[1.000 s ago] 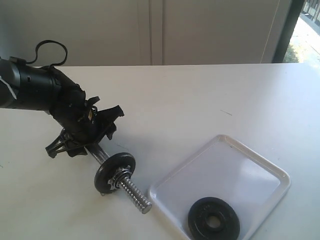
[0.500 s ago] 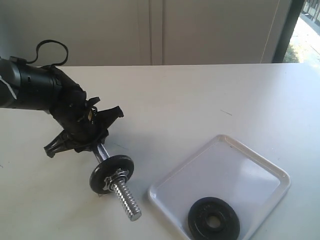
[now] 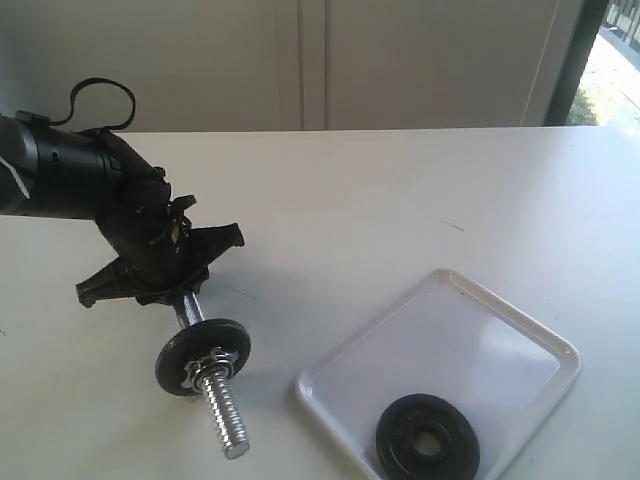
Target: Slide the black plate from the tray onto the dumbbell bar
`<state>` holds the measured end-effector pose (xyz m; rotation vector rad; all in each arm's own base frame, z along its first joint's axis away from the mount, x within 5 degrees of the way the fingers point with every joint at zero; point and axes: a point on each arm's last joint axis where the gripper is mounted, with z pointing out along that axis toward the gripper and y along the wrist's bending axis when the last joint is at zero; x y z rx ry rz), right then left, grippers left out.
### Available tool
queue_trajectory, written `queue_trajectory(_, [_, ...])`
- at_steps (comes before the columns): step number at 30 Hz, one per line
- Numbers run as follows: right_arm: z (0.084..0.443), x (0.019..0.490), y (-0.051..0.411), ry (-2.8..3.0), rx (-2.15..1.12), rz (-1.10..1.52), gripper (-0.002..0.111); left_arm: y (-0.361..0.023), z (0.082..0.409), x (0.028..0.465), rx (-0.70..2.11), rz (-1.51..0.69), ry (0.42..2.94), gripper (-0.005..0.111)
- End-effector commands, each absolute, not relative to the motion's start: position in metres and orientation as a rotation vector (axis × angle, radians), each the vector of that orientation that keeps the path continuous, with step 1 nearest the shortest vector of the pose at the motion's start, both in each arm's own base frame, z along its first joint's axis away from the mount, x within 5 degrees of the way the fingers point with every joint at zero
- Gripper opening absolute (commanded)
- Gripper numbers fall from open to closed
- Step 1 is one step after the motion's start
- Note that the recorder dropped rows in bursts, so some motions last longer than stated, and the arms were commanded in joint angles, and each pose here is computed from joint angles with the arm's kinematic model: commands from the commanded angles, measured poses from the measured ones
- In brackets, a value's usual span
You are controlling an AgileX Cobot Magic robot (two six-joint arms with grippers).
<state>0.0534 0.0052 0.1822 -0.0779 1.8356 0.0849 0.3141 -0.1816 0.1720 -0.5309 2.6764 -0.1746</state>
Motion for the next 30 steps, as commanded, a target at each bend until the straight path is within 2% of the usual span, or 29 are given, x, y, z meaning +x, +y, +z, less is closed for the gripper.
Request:
queue_trajectory(1, [0.182,0.053,0.005,1.826,-0.081,0.078,0.0,-0.174,0.187,0.31,-0.317,-0.079,2.682,0.0])
queue_trajectory(14, [0.182,0.053,0.005,1.826,-0.081,0.078,0.0,-0.169,0.203,0.305,0.053,0.004,2.679,0.0])
queue_trajectory(30, [0.182,0.053,0.005,1.826,-0.081,0.078,0.0,-0.169,0.208,0.297,0.447,0.063,2.708,0.0])
